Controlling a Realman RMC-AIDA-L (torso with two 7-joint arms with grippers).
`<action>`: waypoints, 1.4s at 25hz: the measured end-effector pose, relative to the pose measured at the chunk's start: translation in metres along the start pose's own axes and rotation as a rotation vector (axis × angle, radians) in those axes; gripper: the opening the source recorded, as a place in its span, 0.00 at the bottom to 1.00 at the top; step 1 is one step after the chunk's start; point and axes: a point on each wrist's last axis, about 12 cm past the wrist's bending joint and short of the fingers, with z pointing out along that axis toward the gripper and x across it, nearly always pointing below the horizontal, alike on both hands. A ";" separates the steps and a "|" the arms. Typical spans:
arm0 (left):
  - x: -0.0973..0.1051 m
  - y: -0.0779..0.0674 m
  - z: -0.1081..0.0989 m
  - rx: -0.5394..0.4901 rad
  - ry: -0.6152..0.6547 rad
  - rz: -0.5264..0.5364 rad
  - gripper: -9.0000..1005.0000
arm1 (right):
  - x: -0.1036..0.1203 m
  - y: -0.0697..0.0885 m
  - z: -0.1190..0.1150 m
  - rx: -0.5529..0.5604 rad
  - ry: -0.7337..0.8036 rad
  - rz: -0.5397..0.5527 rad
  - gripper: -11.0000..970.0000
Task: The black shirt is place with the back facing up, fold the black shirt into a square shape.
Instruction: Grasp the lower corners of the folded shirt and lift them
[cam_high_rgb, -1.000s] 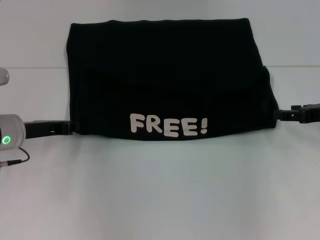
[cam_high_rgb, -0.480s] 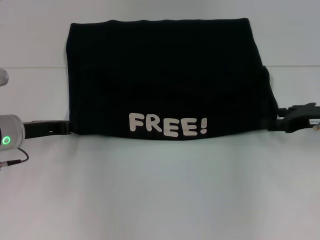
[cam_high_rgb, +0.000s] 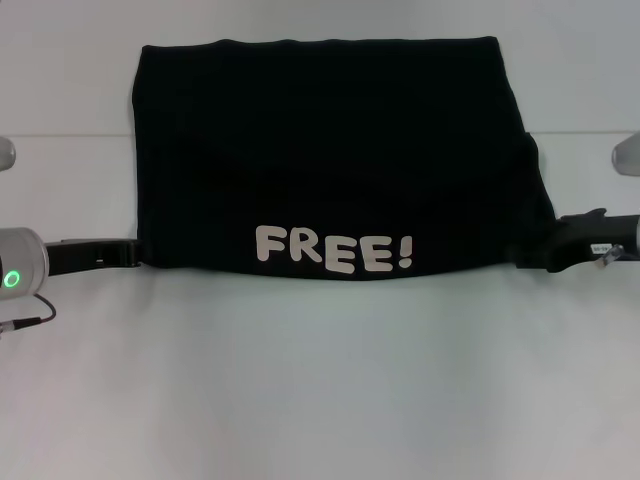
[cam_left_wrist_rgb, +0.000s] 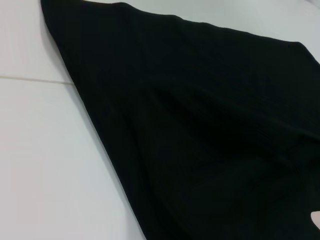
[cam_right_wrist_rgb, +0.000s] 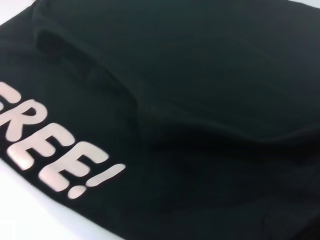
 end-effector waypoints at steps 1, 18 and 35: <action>0.000 0.000 0.000 0.000 0.000 0.000 0.03 | 0.001 0.002 0.002 -0.008 0.006 -0.002 0.60; -0.001 0.000 0.000 0.000 -0.002 0.000 0.03 | 0.012 -0.006 -0.021 -0.074 -0.014 0.053 0.19; 0.010 0.002 -0.013 0.042 0.010 -0.033 0.04 | 0.031 -0.017 -0.038 -0.076 -0.057 0.105 0.06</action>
